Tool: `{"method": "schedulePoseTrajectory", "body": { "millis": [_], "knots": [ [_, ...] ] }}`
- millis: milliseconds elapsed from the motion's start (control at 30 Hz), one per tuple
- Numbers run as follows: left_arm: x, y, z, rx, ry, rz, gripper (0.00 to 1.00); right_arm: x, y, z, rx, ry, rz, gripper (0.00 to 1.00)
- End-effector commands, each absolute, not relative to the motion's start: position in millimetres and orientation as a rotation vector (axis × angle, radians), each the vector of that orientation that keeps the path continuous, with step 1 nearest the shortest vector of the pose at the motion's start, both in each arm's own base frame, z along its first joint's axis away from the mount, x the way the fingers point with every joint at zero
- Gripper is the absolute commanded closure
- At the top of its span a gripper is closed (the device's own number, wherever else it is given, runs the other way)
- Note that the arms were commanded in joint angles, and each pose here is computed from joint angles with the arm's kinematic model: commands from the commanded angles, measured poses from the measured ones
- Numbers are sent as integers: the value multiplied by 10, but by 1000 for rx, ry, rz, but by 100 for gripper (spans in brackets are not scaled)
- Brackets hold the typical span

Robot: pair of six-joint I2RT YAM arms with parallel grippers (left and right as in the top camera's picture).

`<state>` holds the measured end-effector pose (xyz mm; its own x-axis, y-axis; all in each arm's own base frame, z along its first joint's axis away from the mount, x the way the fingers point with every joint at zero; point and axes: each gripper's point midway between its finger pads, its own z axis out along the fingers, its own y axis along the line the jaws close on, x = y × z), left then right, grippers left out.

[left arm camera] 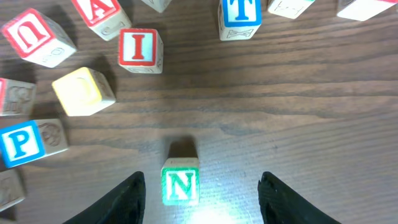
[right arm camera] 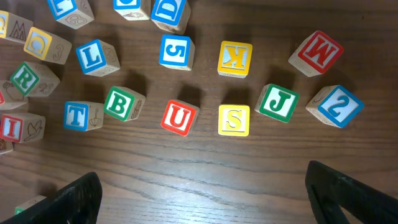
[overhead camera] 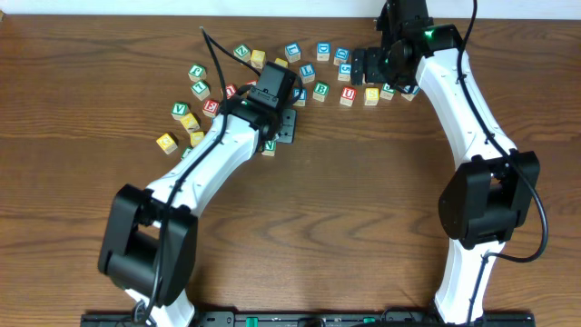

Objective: Spell out NEURIPS
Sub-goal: 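Open the left gripper, release the N block, and raise it away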

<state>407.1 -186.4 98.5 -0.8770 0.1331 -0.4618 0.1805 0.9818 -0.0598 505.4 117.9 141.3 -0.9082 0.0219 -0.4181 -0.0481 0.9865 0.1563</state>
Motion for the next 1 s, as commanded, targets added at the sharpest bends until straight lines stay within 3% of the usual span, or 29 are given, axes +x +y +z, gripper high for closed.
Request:
{"method": "schedulePoseTrajectory", "body": {
  "millis": [0, 433, 967],
  "knots": [
    [4099, -1857, 1273, 207, 2606, -176, 43, 5072, 1240, 1473, -28, 2685, 229, 1],
    [4009, -1296, 1562, 66, 2677, -111, 43, 5071, 1244, 1473, -29, 2685, 230, 1],
    [4130, -767, 2539, -107, 2603, -92, 44, 5068, 1255, 1473, -32, 2685, 230, 1]
  ]
}}
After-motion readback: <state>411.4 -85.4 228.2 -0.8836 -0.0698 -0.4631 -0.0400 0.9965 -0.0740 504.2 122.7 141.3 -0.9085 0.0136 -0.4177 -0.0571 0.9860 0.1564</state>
